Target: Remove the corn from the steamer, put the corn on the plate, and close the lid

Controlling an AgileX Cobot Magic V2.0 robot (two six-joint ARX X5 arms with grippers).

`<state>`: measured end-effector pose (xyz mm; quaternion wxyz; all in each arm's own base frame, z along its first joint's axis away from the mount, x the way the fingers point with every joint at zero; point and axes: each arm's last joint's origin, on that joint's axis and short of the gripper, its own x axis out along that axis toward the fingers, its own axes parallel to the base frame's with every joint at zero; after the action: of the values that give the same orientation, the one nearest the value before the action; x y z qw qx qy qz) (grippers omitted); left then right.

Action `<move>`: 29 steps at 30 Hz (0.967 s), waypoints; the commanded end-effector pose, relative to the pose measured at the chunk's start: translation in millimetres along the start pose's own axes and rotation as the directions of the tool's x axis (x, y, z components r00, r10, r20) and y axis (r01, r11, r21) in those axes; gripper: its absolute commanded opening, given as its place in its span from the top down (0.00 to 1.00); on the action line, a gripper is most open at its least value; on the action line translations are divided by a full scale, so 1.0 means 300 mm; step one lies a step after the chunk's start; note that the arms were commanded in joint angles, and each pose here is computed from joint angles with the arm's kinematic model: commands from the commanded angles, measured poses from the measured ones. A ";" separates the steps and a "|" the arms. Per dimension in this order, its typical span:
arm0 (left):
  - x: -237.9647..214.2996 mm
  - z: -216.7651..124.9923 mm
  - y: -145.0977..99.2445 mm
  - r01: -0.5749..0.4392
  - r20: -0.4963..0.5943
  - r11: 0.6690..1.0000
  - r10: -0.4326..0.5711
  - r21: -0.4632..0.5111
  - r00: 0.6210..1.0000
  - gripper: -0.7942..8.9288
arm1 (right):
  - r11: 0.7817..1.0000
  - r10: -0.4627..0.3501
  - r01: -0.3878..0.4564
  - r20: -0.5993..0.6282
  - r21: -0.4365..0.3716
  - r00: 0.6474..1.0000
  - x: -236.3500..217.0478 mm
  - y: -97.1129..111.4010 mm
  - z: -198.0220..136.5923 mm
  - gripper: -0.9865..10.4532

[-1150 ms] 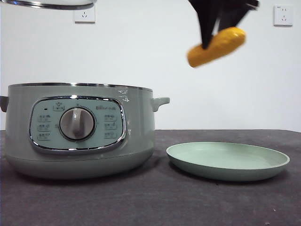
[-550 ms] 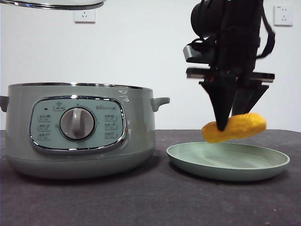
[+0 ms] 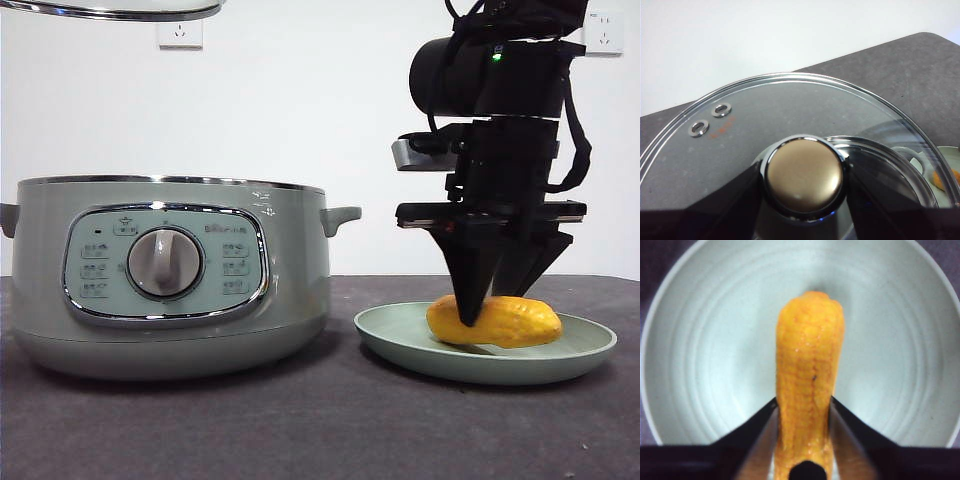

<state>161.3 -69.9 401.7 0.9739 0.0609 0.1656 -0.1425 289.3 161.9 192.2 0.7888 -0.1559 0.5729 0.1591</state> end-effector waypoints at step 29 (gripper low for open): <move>0.446 -0.101 -0.117 0.172 -0.266 0.983 -0.183 -0.065 0.946 0.93 | 0.998 0.004 -0.033 0.418 0.061 0.908 -0.524 -0.055 -0.161 0.67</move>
<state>261.3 -131.0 317.3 0.9183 0.0573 0.3278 -0.2144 208.8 115.6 330.6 0.8961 -0.0894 0.3945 0.1829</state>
